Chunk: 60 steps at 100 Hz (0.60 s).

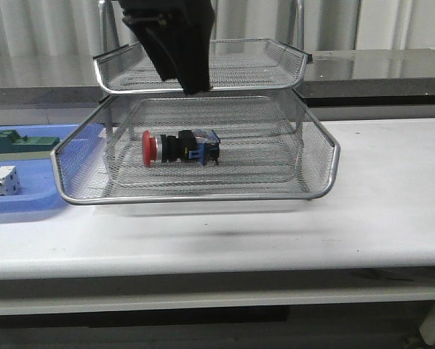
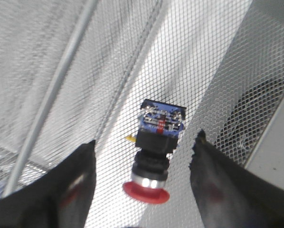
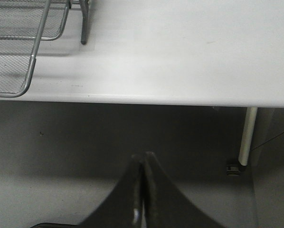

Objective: Place button on rack with both arms

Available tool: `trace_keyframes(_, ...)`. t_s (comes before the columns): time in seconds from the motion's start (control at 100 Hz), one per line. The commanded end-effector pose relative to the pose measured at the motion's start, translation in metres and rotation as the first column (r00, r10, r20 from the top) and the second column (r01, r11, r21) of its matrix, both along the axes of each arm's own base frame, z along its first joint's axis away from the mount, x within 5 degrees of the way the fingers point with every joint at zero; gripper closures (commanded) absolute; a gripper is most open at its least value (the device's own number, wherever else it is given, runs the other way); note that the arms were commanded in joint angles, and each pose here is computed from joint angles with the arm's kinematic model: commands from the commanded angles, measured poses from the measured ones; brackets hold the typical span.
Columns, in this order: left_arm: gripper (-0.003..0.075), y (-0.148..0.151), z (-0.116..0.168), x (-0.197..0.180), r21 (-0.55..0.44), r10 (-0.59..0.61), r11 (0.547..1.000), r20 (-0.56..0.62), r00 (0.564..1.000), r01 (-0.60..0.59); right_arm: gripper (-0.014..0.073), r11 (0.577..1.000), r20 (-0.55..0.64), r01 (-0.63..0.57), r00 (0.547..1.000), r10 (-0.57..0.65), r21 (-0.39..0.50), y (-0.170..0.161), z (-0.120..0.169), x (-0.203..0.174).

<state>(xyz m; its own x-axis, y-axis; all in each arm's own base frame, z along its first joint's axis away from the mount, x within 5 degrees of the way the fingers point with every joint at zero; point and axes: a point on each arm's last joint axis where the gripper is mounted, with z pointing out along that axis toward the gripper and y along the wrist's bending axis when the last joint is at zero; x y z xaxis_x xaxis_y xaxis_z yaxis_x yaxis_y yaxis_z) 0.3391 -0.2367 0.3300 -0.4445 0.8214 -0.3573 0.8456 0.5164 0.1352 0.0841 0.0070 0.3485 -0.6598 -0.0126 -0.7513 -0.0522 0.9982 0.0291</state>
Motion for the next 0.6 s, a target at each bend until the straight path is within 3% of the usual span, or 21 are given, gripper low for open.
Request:
trace_keyframes(0.0,0.0300,0.023,0.051,-0.016,-0.082,0.049,0.996,0.077,0.996,-0.043,0.0663,1.000,0.087,0.004,0.996,-0.004,-0.002,-0.001,0.014,0.002)
trace_keyframes(0.26,0.0300,0.094,0.087,-0.019,-0.170,0.286,0.949,0.112,0.951,-0.266,0.0663,1.000,0.087,0.004,0.996,-0.004,-0.002,-0.001,0.014,0.002)
trace_keyframes(0.41,0.0300,0.135,0.086,-0.035,-0.197,0.397,0.905,0.074,0.915,-0.377,0.0663,1.000,0.087,0.004,0.996,-0.004,-0.002,-0.001,0.014,0.002)
trace_keyframes(0.59,0.0300,0.175,0.076,-0.066,-0.305,0.518,0.829,0.106,0.849,-0.468,0.0663,1.000,0.087,0.004,0.996,-0.004,-0.002,-0.001,0.014,0.002)
